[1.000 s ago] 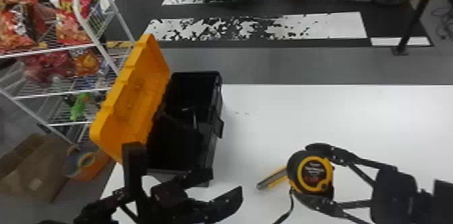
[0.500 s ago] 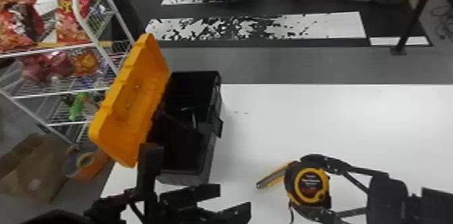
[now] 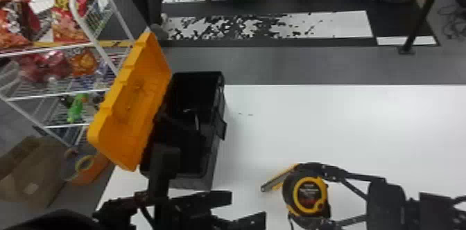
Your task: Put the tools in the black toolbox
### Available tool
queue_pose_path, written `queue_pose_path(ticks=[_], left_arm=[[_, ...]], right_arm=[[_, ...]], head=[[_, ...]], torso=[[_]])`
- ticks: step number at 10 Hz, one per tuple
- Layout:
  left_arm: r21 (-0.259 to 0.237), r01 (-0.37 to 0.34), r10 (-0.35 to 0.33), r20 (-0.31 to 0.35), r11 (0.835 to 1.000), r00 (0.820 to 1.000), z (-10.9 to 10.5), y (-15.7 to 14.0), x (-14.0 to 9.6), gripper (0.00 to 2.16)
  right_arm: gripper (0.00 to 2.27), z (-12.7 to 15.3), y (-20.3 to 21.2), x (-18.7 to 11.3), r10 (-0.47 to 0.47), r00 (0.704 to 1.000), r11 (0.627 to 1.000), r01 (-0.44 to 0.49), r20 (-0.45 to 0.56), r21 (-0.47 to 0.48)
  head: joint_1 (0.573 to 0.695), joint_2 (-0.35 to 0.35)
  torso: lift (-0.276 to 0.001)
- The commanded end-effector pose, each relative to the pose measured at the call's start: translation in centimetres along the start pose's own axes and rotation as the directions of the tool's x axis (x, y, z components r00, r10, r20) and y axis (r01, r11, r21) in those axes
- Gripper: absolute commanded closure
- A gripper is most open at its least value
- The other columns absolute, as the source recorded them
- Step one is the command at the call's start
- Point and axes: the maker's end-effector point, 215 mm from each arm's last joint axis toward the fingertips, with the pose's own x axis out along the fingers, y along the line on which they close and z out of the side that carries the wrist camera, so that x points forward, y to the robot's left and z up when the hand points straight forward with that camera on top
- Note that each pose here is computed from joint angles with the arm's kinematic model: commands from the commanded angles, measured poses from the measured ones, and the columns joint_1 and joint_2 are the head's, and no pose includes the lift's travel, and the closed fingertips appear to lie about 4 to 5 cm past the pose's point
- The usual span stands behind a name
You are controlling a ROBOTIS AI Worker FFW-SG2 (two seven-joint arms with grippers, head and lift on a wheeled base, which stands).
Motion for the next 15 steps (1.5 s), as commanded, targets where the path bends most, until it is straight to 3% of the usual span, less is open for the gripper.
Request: queue_pose_path(ticks=[1,5,10,15], left_arm=[[0.011,0.001,-0.001,-0.001,1.000,1.000,0.2,-0.7,0.3,0.07],[0.032,0.008,-0.007,-0.045,0.999,0.999,0.6,-2.5,0.9,0.07],[0.116,0.018,-0.009,-0.070,0.993,0.997,2.2,-4.8,3.2,0.07],[0.117,0.040,-0.029,-0.094,0.992,0.995,2.0,-5.8,4.0,0.08]], right_arm=[[2.04,0.2,1.0,0.6,0.020,1.000,1.000,-0.020,0.002,0.004],[2.04,-0.2,1.2,1.2,0.043,0.999,0.999,-0.043,-0.017,0.005],[2.04,-0.3,0.8,1.8,0.053,0.998,0.999,-0.053,-0.022,0.002],[2.04,-0.2,0.8,1.9,0.052,0.998,0.999,-0.052,-0.019,0.000]], head=[[0.695,0.203],[0.695,0.195],[0.695,0.135],[0.695,0.091]], torso=[[-0.039],[-0.039],[-0.039],[-0.039]])
